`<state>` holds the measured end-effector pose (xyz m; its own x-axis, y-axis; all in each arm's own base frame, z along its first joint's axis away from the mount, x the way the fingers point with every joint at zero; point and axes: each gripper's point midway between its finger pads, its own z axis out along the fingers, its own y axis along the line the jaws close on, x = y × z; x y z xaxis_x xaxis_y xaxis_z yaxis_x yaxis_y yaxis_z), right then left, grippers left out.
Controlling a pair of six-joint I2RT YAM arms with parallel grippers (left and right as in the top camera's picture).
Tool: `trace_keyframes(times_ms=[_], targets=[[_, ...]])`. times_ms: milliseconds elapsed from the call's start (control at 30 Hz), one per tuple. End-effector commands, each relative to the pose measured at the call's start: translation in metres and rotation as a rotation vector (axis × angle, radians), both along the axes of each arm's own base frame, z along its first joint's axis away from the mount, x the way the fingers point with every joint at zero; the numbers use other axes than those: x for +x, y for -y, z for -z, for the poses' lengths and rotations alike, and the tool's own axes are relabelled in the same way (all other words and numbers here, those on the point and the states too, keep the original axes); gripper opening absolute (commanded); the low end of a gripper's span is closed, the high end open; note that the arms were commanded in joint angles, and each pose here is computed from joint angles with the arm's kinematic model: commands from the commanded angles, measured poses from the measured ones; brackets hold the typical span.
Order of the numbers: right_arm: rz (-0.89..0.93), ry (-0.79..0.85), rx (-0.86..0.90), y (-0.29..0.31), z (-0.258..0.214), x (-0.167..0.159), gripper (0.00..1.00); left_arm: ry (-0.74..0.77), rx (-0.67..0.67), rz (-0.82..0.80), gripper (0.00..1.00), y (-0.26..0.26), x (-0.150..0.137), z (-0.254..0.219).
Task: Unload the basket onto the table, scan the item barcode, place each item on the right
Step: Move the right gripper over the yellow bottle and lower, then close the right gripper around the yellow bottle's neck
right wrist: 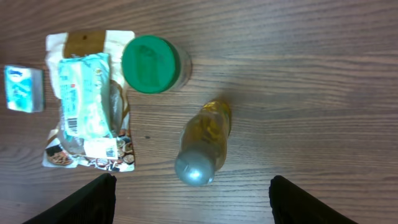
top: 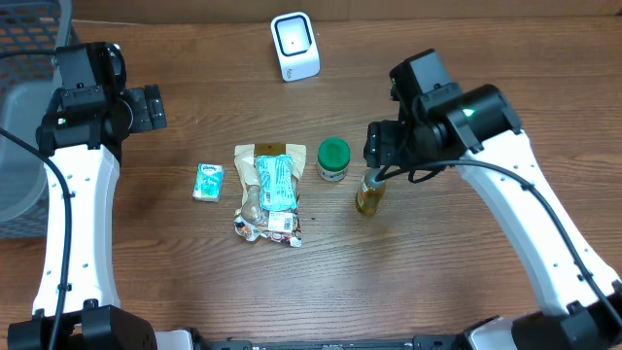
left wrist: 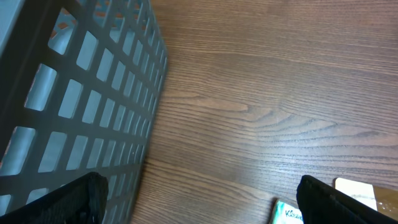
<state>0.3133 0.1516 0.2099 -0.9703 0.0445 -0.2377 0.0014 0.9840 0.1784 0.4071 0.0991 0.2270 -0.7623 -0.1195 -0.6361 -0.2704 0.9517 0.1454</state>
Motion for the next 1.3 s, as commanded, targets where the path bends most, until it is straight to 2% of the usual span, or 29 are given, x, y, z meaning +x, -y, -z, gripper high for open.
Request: trace_keyframes(times_ms=[0,267,533,867,1267], targets=[[0.017,-0.027,-0.027,0.0,0.013,0.003,0.76,0.029,-0.003,0.0,1.0,0.003,0.001,-0.011],[0.014,-0.116,-0.065,-0.002,0.043,0.006,0.76,0.029,-0.003,0.0,0.99,0.003,0.001,-0.011],[-0.009,-0.197,-0.105,-0.005,0.059,-0.006,0.77,0.029,-0.003,0.0,1.0,0.003,0.001,-0.011],[-0.014,-0.236,-0.108,-0.005,0.083,-0.014,0.79,0.029,-0.003,0.0,1.0,0.003,0.001,-0.011],[-0.018,-0.213,-0.097,-0.007,0.091,-0.009,0.75,0.029,-0.003,0.0,1.0,0.003,0.001,-0.011]])
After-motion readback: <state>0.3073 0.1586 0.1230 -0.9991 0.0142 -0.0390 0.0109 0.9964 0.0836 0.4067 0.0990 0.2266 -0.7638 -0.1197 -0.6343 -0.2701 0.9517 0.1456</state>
